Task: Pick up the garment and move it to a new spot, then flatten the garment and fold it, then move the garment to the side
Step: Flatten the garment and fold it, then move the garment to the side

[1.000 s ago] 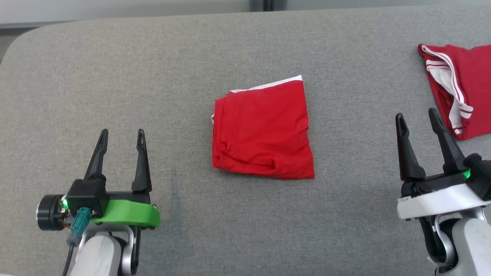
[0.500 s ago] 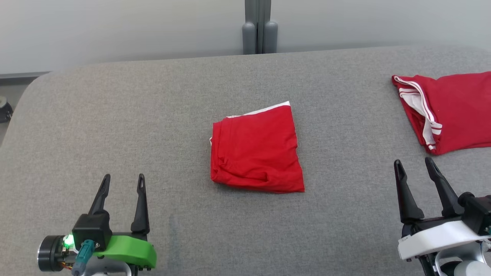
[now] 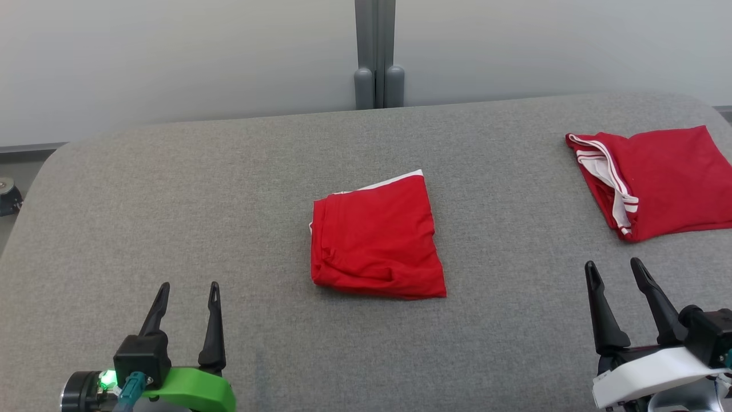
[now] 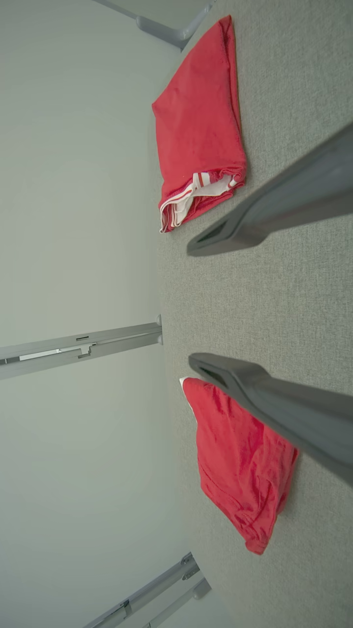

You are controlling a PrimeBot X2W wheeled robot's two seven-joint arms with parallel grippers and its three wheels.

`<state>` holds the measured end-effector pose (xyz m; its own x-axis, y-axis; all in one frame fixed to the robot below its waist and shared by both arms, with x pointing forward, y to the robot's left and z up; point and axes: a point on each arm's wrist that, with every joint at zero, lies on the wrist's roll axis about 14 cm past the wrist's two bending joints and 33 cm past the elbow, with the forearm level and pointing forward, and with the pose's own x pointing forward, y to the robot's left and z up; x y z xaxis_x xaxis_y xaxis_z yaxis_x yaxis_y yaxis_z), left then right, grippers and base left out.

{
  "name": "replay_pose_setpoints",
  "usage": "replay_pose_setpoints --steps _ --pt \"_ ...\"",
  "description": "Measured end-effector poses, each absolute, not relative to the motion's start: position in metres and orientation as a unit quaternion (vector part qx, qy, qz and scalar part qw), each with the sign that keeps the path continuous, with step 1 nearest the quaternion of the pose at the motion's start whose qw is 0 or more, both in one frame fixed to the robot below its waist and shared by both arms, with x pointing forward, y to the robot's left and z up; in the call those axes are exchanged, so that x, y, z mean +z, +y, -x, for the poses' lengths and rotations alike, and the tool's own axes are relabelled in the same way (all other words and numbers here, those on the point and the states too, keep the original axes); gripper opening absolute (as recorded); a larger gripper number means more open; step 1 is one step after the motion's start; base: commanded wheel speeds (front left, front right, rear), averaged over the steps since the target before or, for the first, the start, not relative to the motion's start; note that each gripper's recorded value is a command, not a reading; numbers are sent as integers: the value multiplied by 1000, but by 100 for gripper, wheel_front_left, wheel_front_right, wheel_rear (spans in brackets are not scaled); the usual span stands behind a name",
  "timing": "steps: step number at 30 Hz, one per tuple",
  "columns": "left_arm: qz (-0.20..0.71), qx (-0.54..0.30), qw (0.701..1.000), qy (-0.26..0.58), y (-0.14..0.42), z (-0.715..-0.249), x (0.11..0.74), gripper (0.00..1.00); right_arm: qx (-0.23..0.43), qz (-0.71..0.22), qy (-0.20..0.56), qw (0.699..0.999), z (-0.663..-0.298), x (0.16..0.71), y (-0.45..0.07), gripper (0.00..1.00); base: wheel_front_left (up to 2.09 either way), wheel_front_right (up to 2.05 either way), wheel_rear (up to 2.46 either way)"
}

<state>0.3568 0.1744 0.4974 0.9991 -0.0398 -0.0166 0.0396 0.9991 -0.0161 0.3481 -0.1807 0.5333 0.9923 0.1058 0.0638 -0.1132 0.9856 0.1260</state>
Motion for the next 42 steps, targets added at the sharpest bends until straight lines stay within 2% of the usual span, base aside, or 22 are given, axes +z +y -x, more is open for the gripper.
replay_pose_setpoints --steps 18,24,33,42 --pt "9 -20 1000 12 174 -354 496 100 47 -64 -25 997 -346 532 -186 100 0 0 0" --pt "6 -22 1000 -20 173 -368 513 100 53 -57 -6 997 -358 524 -185 100 0 0 0" --pt "15 -24 998 -63 169 -404 530 100 118 -48 51 991 -412 491 -154 100 0 0 0" --pt "20 15 999 -31 190 -415 504 100 234 -76 137 959 -454 428 -65 100 0 0 0"
